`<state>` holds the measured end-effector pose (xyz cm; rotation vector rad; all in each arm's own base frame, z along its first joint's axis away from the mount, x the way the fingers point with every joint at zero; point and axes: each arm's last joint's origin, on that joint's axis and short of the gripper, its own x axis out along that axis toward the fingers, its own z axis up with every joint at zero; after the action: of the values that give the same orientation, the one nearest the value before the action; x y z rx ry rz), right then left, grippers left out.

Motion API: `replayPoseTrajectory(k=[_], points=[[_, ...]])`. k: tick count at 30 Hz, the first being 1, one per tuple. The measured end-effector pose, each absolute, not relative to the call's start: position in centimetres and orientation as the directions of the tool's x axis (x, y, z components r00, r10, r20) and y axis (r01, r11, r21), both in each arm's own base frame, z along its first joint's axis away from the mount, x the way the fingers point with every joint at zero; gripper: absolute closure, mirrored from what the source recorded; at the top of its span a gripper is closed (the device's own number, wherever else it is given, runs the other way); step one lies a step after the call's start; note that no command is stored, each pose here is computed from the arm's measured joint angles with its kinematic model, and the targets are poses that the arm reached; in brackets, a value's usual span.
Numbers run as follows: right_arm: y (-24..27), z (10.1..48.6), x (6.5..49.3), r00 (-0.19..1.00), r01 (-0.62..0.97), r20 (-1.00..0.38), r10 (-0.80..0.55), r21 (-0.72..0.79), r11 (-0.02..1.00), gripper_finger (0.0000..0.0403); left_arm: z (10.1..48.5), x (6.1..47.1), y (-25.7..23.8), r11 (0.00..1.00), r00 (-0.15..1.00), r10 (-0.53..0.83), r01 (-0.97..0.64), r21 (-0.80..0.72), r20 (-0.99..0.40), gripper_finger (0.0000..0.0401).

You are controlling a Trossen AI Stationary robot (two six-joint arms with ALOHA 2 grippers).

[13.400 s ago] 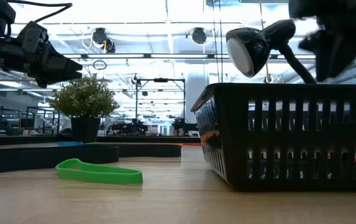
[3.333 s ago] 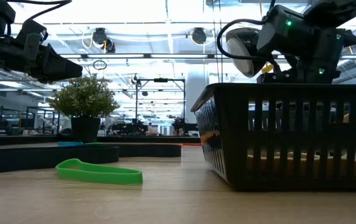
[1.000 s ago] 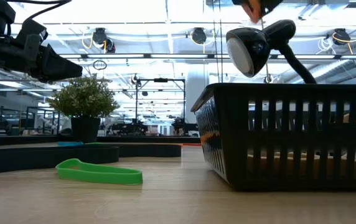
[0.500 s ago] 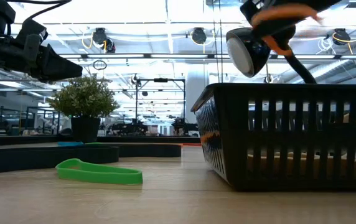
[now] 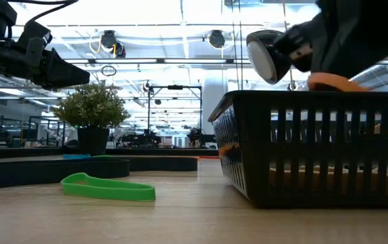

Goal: Pick and place rubber bands into bin
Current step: Put the middle orange rubber band into the black bin, then put the middle red rubber band into the black bin

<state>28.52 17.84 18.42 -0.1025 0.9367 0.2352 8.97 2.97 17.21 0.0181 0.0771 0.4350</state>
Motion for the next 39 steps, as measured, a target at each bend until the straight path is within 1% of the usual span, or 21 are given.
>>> replayPoseTrajectory(k=[10,14,17,22,29,33,39], points=[[17.8,16.5,28.5,0.495,-0.194,-0.862,0.11,0.013,0.981,0.0403,17.2,9.0,3.0,0.907,0.904,0.421,-0.42,0.03,-0.072,0.0185],[17.9,16.5,28.5,0.489,-0.194,-0.861,0.138,0.047,0.98,0.0396,17.2,9.0,3.0,0.907,0.904,0.422,-0.42,0.03,-0.072,0.0185],[18.0,16.6,28.5,0.482,-0.205,-0.861,0.161,0.068,0.976,0.0384,17.2,9.0,3.0,0.907,0.904,0.421,-0.42,0.03,-0.072,0.0185],[18.0,16.6,28.5,0.485,-0.201,-0.859,0.161,0.07,0.977,0.0361,17.2,9.0,3.0,0.907,0.904,0.422,-0.421,0.03,-0.072,0.0185],[18.0,16.7,28.5,0.487,-0.21,-0.859,0.16,0.062,0.976,0.0312,17.2,9.0,3.0,0.907,0.904,0.422,-0.421,0.03,-0.072,0.0185],[17.7,18.2,28.2,0.515,-0.215,-0.838,0.183,0.08,0.973,0.029,17.2,9.0,3.0,0.907,0.904,0.421,-0.42,0.031,-0.072,0.0185],[16.5,23.3,26.3,0.606,-0.203,-0.76,0.234,0.137,0.97,0.0275,17.2,9.0,3.0,0.907,0.904,0.421,-0.42,0.031,-0.072,0.0185]])
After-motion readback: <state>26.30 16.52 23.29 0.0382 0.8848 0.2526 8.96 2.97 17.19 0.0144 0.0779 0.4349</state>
